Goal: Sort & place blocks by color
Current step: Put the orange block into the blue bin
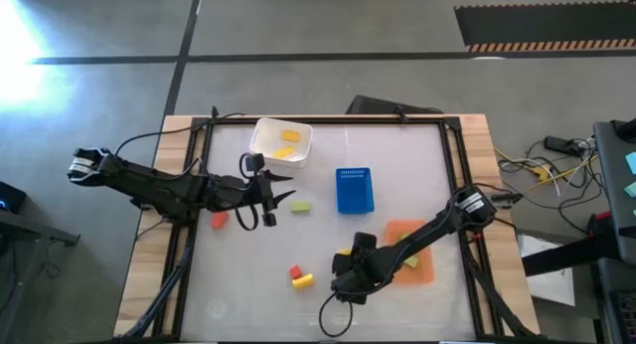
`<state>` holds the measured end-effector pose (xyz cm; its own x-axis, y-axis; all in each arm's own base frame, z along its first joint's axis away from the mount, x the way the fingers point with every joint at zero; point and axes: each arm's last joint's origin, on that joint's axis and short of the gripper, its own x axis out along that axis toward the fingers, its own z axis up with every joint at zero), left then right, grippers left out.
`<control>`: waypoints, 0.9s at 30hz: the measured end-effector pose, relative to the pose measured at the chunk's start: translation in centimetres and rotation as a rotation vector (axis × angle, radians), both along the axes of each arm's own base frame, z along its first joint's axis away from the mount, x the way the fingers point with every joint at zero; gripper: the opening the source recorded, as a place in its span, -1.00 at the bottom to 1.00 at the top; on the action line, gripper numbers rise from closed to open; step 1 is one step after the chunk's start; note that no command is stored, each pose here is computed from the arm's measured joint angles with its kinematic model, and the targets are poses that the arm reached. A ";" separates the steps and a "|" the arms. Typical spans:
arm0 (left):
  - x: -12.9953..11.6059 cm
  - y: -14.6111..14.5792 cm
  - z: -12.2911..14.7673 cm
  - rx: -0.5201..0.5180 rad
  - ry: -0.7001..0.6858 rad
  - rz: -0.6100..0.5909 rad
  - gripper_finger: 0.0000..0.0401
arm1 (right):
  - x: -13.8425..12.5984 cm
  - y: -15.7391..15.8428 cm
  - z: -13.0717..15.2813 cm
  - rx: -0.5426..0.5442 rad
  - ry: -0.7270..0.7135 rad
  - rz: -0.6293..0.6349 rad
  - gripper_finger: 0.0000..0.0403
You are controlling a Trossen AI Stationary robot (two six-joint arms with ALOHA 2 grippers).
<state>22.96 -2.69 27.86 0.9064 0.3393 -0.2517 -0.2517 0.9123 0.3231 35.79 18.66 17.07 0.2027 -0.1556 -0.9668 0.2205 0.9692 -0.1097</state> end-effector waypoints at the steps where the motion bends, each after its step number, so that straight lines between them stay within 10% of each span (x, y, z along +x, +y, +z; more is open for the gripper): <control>1: 0.0 0.0 0.0 0.000 0.000 0.000 -0.32 | 0.0 0.0 -0.1 0.004 0.001 0.000 0.11; 27: 0.0 0.0 0.0 -0.001 0.001 -0.001 -0.32 | 0.2 -0.1 -1.4 0.040 -0.054 0.001 -0.42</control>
